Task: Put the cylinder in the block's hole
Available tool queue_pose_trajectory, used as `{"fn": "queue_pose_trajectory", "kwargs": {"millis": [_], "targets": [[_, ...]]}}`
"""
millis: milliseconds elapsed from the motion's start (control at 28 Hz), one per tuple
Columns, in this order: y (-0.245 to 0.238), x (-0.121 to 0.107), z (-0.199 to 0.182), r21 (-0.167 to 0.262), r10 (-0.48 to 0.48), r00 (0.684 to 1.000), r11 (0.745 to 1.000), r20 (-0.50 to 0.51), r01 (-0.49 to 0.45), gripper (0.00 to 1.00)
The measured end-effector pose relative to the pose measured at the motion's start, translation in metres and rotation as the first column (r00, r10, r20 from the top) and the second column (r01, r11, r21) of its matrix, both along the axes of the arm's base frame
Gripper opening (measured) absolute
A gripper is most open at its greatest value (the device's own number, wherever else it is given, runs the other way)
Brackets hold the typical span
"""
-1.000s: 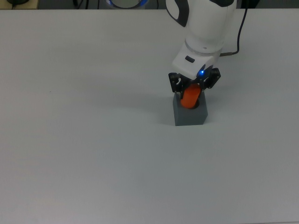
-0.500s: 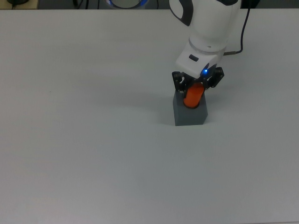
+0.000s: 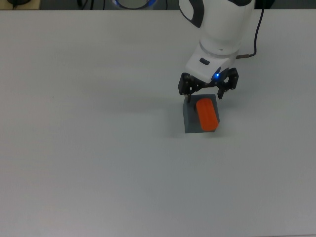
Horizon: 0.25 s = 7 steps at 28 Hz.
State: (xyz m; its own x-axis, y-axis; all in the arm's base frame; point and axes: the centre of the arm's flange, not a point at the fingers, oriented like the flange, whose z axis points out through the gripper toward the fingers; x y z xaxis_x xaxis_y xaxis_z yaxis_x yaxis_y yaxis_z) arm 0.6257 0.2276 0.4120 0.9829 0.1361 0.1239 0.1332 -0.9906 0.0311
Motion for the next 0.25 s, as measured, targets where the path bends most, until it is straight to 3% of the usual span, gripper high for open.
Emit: {"fn": "queue_pose_trajectory", "kwargs": {"millis": [250], "targets": [[-0.0001,0.0002,0.0005,0.000,-0.001,1.000,1.000,0.001,0.001,1.00]]}}
